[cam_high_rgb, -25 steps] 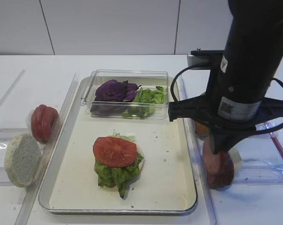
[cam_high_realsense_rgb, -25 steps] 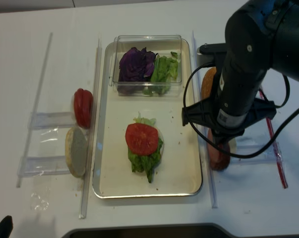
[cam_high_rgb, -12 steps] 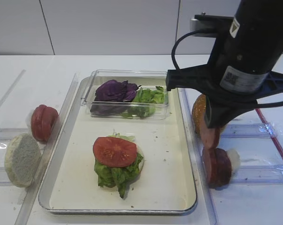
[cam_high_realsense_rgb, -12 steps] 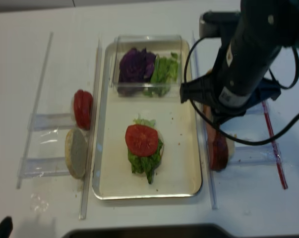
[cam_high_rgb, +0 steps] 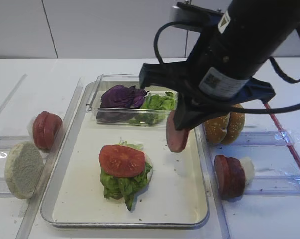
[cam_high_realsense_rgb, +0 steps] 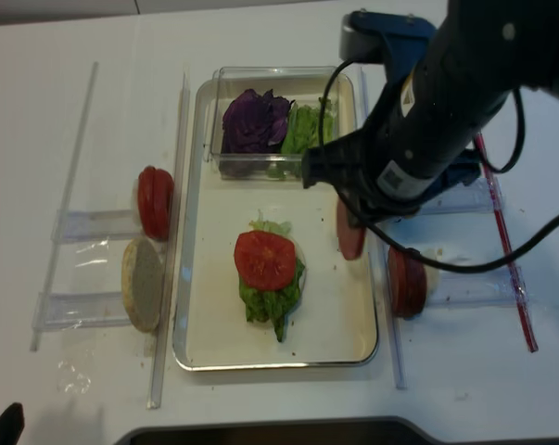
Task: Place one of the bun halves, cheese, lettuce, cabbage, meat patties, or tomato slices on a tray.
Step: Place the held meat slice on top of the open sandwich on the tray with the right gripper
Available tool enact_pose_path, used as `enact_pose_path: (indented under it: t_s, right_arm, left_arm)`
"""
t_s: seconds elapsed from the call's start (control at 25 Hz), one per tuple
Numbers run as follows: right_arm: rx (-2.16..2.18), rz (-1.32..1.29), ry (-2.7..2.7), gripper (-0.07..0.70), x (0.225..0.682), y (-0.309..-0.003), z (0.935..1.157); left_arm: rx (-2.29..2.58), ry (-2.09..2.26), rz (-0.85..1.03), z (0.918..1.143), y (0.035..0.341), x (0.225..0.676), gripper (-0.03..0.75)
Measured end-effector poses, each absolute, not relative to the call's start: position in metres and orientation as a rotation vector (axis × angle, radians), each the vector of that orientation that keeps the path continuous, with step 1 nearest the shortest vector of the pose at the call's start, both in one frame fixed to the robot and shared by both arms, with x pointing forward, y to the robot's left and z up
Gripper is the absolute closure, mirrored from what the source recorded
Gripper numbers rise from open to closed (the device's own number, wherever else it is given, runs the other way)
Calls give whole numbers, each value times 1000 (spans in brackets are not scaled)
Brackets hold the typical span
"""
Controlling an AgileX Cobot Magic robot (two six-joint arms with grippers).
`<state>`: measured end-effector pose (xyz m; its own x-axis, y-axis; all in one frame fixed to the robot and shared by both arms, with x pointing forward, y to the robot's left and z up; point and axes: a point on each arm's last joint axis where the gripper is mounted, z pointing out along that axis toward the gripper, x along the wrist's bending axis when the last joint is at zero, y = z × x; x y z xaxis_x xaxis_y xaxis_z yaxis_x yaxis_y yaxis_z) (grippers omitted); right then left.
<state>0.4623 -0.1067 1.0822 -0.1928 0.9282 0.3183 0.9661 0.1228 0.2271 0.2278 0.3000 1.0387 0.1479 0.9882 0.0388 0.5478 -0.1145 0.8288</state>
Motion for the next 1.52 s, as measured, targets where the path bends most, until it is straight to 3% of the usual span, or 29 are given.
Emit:
enact_pose_path:
  t_s: [0.48, 0.84, 1.2, 1.52]
  right_arm:
    - [-1676, -824, -2176, 548, 443, -75, 1057]
    - [-1597, -924, -2096, 548, 454, -59, 1044]
    - [-1528, -982, -1848, 548, 496, -81, 1028]
    - [-1494, -900, -1837, 548, 504, -77, 1002]
  left_arm:
    - [1752, 1478, 830, 1039, 300, 228, 450]
    - [1752, 1478, 830, 1039, 300, 228, 450]
    - [1752, 1478, 830, 1039, 300, 228, 450]
    - [1752, 1478, 830, 1039, 300, 228, 450]
